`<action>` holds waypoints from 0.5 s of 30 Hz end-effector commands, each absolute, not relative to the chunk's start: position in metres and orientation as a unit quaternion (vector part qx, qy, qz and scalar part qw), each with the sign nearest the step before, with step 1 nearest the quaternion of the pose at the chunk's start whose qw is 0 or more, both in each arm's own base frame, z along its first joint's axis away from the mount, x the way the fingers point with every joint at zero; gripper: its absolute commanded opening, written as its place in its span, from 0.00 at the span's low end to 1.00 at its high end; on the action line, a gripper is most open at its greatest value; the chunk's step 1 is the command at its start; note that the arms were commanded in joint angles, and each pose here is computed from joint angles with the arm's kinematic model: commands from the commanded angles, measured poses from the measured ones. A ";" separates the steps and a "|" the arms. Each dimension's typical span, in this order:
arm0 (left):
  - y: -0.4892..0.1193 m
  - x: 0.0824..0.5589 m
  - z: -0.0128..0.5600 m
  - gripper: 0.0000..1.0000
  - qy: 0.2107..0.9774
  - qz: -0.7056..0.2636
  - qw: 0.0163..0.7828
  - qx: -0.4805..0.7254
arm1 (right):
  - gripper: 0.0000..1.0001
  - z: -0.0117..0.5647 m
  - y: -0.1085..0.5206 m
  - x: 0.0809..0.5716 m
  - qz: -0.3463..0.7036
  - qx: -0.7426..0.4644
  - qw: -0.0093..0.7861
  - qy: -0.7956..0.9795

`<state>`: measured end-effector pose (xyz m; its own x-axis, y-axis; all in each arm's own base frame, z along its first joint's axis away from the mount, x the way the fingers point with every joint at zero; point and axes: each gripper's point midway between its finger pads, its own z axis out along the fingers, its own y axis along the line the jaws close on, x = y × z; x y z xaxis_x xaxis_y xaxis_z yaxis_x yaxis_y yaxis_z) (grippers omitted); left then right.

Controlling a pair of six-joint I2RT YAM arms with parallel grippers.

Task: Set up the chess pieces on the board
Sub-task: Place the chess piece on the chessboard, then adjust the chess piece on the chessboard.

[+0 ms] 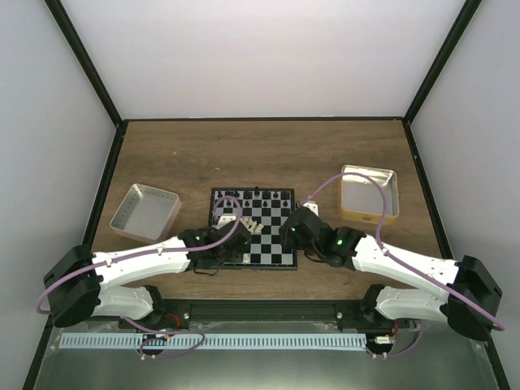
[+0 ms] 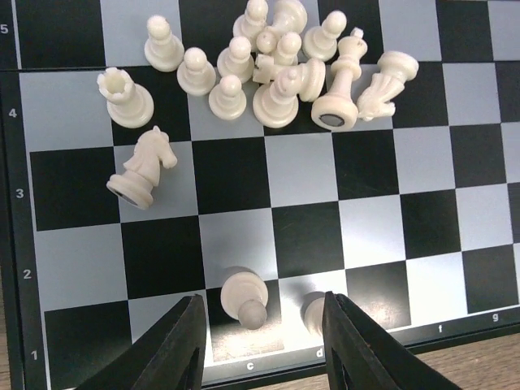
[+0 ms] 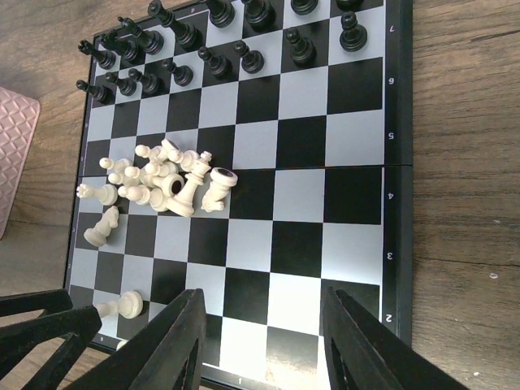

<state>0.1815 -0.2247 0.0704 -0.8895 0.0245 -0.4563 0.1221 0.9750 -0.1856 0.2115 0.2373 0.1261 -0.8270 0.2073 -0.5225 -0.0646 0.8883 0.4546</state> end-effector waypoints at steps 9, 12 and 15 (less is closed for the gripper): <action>-0.230 0.181 0.063 0.39 0.974 -0.122 0.187 0.020 | 0.41 0.125 0.234 0.216 0.232 0.048 0.299 0.924; -0.232 0.182 0.059 0.30 0.975 -0.120 0.183 0.022 | 0.42 0.124 0.234 0.215 0.231 0.048 0.299 0.925; -0.229 0.185 0.058 0.25 0.976 -0.111 0.186 0.021 | 0.42 0.124 0.233 0.215 0.232 0.049 0.298 0.925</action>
